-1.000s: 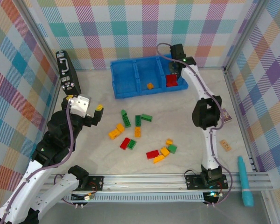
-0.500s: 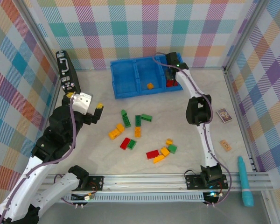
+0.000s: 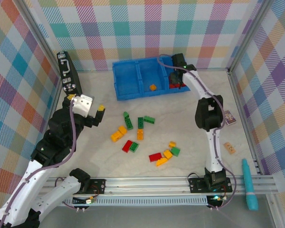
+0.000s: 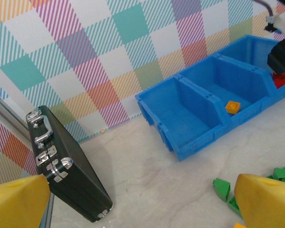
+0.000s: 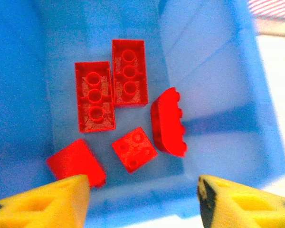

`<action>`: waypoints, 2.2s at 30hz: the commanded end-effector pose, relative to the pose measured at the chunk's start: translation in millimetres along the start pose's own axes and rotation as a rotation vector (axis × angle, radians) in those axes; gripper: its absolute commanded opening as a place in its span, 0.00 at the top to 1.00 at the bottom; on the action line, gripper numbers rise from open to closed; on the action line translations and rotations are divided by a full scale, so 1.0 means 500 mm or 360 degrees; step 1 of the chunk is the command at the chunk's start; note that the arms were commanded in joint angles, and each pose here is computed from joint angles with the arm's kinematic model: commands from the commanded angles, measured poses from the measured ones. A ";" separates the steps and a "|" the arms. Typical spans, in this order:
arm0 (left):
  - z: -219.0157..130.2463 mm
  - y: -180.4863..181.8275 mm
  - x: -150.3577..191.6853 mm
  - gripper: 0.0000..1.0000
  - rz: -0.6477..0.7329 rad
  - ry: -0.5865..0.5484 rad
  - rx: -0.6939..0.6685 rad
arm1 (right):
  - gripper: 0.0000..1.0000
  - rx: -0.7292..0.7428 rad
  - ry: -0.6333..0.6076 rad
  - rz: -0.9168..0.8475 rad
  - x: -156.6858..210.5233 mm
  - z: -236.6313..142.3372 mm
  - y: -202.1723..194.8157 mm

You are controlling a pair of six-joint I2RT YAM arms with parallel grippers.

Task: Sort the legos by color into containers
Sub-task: Place the lego in the container, then pick up the lego from the center of the table.

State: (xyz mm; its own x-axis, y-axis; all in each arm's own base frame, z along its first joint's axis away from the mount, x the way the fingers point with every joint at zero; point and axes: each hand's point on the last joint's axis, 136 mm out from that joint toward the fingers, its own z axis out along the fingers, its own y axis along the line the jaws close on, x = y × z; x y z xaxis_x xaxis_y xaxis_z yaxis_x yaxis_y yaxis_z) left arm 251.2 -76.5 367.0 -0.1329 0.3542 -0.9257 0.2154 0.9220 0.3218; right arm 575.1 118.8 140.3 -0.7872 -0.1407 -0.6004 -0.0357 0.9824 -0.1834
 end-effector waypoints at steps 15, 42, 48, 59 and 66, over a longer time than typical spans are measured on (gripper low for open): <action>-0.031 -0.028 -0.022 0.00 -0.0134 -0.0178 0.0157 | 0.21 -0.1107 0.0006 -0.0492 0.221 -0.264 0.346; -0.043 -0.052 -0.021 0.00 -0.0115 -0.0171 0.0283 | 0.36 -0.0868 0.0346 -0.1027 0.438 -0.130 0.398; -0.039 -0.056 -0.018 0.00 -0.0105 -0.0153 0.0294 | 0.53 -0.0857 0.0402 -0.1040 0.455 -0.114 0.398; -0.035 -0.055 -0.013 0.00 -0.0094 -0.0143 0.0279 | 0.75 -0.0856 0.0144 -0.0913 0.282 -0.157 0.420; -0.040 -0.049 -0.012 0.00 -0.0072 -0.0143 0.0260 | 0.75 -0.0877 -0.0293 -0.0861 0.092 -0.198 0.470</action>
State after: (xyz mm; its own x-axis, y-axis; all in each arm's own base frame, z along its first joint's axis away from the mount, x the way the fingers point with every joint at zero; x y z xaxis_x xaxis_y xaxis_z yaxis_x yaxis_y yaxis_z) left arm 232.5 -100.2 360.8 -0.0822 0.2852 -0.9549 0.3694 0.8986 0.2365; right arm 446.7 342.9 137.4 -0.5066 -0.6101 -0.6092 -0.7269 0.6822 -0.0786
